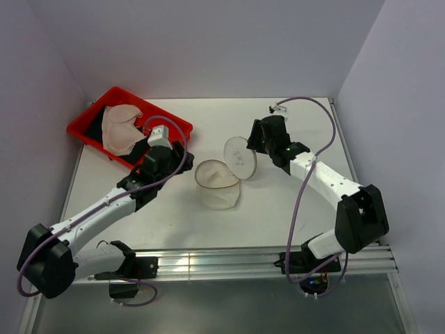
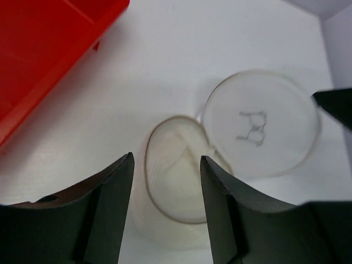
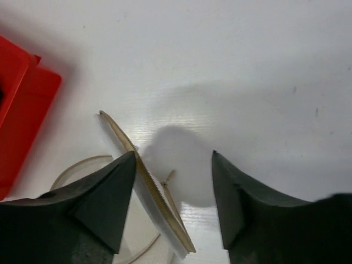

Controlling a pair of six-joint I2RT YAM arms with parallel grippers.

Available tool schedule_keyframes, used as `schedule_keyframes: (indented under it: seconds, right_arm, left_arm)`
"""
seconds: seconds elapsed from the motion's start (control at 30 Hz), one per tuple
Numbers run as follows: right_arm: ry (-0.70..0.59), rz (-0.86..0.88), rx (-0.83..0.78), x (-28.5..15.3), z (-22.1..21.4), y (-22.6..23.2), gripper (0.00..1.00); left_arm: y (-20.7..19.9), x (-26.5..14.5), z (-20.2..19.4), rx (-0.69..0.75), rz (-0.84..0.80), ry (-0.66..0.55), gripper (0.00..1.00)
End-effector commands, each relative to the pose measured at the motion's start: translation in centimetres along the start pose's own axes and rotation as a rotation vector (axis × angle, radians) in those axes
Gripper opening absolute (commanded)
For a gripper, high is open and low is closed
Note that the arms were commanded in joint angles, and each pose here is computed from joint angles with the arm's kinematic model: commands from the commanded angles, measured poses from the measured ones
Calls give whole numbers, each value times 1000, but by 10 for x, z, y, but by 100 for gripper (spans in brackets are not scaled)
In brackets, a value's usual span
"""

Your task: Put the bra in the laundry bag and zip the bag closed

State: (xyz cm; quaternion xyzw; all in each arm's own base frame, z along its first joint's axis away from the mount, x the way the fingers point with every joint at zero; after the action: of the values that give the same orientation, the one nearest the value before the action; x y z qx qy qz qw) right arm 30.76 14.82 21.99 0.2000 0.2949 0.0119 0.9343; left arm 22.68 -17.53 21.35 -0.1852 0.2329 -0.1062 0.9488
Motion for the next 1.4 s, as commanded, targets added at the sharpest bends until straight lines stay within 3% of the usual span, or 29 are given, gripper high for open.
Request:
schedule_keyframes:
  seconds: [0.0, 0.03, 0.17, 0.4, 0.5, 0.57, 0.6, 0.63, 0.77, 0.8, 0.83, 1.0, 1.17, 1.37]
  right_arm:
    - [-96, -85, -30, -12, 18, -6, 67]
    - [-106, -67, -22, -15, 19, -5, 72]
    - [-128, 31, -2, -38, 8, -9, 74]
    - [-170, 110, 17, -65, -6, -19, 74]
    - [-147, 188, 3, -73, -11, -18, 67]
    - [-144, 238, 5, -77, -16, -15, 59]
    - [-150, 250, 5, -80, -15, -14, 49]
    - [-148, 253, 5, -81, -16, -13, 47]
    - [-153, 283, -1, -86, -15, -11, 47]
    - [-151, 289, -3, -86, -16, -11, 48]
    - [-147, 296, -9, -86, -16, -10, 48]
    - [-115, 304, -27, -82, -18, -7, 50]
    - [-97, 314, -39, -80, -21, -4, 50]
    - [-88, 318, -57, -80, -24, 0, 50]
  left_arm:
    - [-3, -3, 40, -81, -26, -85, 58]
    - [-4, -1, 47, -119, -38, -87, 58]
    - [9, 9, 83, -233, -38, -178, 58]
    - [79, 36, 133, -396, 183, -307, 59]
    - [111, 53, 150, -365, 310, -325, 59]
    - [128, 67, 159, -310, 412, -285, 58]
    - [147, 77, 159, -283, 466, -253, 58]
    - [151, 80, 169, -269, 478, -254, 58]
    - [195, 104, 180, -193, 444, -176, 52]
    - [214, 119, 169, -156, 443, -93, 52]
    - [217, 123, 183, -126, 428, -91, 52]
    - [247, 138, 166, -30, 460, 84, 54]
    - [257, 126, 155, -41, 467, 56, 60]
    - [265, 130, 138, -51, 491, 105, 62]
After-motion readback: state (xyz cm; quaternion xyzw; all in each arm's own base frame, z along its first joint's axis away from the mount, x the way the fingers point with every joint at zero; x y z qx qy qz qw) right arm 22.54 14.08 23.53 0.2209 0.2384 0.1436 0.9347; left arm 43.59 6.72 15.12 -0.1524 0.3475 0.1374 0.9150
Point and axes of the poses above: each gripper's point midway between its finger pads, its own x axis out along the fingers, its own y axis along the line the jaws close on, z = x × y, the point moved 10 cm from there along -x, back along the fingers, and after that the axes turned 5 degrees about x, right-handed, at the moved point
